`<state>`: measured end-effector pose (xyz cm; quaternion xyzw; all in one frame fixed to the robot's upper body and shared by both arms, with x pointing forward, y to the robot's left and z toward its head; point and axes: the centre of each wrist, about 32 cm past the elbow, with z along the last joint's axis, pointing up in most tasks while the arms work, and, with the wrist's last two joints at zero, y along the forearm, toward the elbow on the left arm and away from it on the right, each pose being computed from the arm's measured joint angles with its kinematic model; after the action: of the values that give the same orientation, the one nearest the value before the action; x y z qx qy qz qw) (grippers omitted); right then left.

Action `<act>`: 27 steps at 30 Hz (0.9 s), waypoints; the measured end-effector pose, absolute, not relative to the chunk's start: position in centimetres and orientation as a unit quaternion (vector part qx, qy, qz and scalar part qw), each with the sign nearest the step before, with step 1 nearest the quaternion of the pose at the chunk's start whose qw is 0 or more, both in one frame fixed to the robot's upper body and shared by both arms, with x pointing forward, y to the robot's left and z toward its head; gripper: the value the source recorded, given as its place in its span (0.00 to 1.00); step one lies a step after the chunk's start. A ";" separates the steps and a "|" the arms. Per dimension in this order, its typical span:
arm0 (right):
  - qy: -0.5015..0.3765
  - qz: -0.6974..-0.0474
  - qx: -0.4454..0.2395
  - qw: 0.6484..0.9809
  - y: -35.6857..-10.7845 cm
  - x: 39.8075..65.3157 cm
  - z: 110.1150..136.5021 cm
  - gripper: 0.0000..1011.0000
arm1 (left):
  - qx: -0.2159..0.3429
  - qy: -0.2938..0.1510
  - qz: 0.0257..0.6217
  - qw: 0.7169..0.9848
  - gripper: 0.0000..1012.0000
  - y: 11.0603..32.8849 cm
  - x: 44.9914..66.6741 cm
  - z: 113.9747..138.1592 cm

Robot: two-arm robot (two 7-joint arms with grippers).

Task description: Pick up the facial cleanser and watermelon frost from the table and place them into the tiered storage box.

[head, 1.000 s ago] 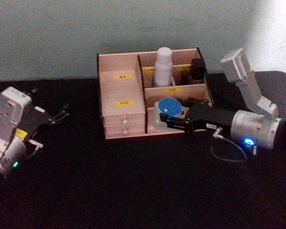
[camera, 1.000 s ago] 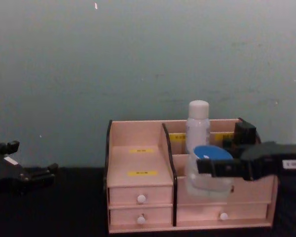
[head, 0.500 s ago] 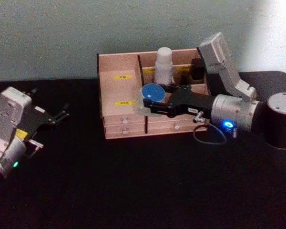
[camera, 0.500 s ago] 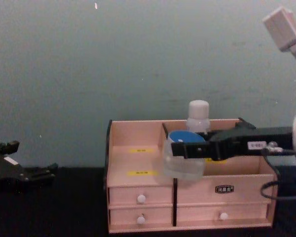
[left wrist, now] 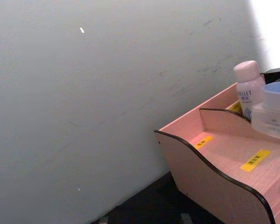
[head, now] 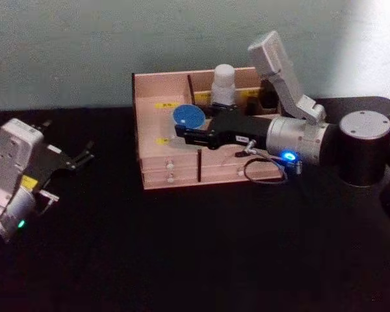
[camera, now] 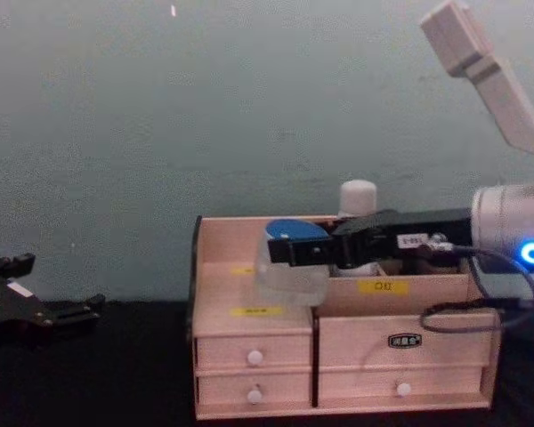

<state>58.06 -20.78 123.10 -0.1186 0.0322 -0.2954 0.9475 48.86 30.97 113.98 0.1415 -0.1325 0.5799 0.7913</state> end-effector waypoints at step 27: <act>0.048 -0.290 -0.134 0.946 -18.5 60.6 122.1 0.72 | 0.142 -0.132 0.580 0.791 0.99 31.0 48.9 114.0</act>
<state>60.64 -18.50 122.13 -0.1336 0.0477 -0.2900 0.9464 48.86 30.97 113.98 0.1415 -0.1324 0.5799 0.7913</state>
